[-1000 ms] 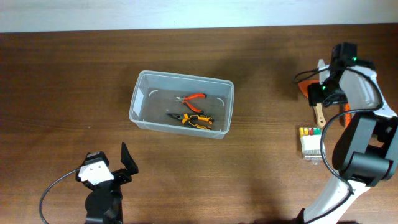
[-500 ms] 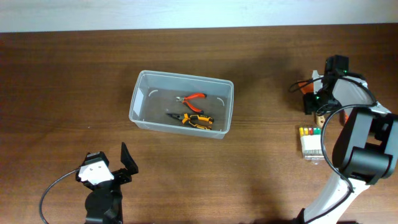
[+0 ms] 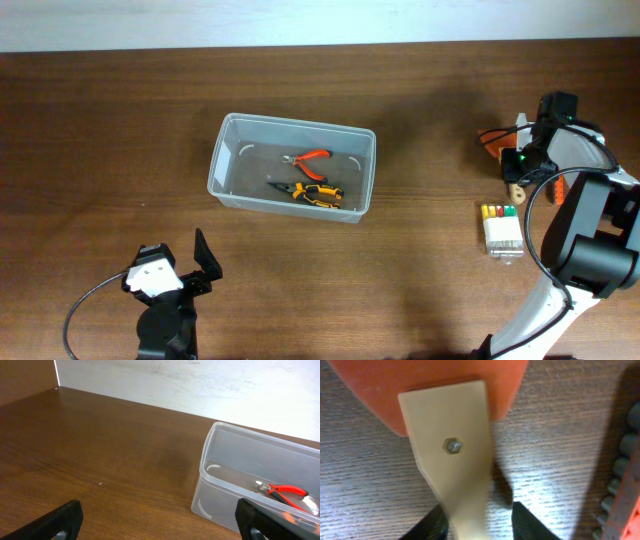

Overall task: Pack container
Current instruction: 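Grasp the wooden handle of the orange scraper with right gripper, then carry the scraper into the container and release it, then move the right gripper over the orange segmented stick and lower, then close the right gripper on the orange stick and lift, then carry the orange stick into the container and release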

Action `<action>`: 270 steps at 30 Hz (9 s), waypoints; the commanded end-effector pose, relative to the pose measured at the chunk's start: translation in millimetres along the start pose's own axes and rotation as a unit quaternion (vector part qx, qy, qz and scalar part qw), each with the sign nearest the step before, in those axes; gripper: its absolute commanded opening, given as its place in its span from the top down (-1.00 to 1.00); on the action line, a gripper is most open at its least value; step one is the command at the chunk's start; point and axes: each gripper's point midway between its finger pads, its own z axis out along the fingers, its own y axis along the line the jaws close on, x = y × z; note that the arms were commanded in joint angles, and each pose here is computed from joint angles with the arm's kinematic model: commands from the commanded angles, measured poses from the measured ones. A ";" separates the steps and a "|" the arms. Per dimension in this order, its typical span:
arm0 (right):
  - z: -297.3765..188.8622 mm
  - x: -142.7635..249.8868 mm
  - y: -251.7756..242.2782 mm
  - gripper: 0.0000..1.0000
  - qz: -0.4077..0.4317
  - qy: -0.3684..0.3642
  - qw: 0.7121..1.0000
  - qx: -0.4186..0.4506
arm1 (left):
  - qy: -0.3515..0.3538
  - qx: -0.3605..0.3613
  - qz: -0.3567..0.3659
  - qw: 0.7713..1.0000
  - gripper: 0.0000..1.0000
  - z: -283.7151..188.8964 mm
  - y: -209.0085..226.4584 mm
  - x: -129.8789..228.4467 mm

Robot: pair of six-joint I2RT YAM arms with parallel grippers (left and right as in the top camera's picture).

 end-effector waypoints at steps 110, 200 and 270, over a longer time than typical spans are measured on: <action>-350.5 -49.2 182.9 -0.27 -0.156 -0.208 0.965 -0.033 | 0.000 0.000 0.005 1.000 -0.98 0.0 0.1 1.0; -34.1 -29.6 -65.1 0.85 0.092 -0.048 0.993 -0.051 | 0.000 0.000 0.005 1.000 -0.99 0.0 0.1 1.0; -209.4 37.4 409.1 -0.63 -0.484 -0.049 0.860 -0.154 | 0.000 0.000 0.005 1.000 -0.98 0.0 0.1 1.0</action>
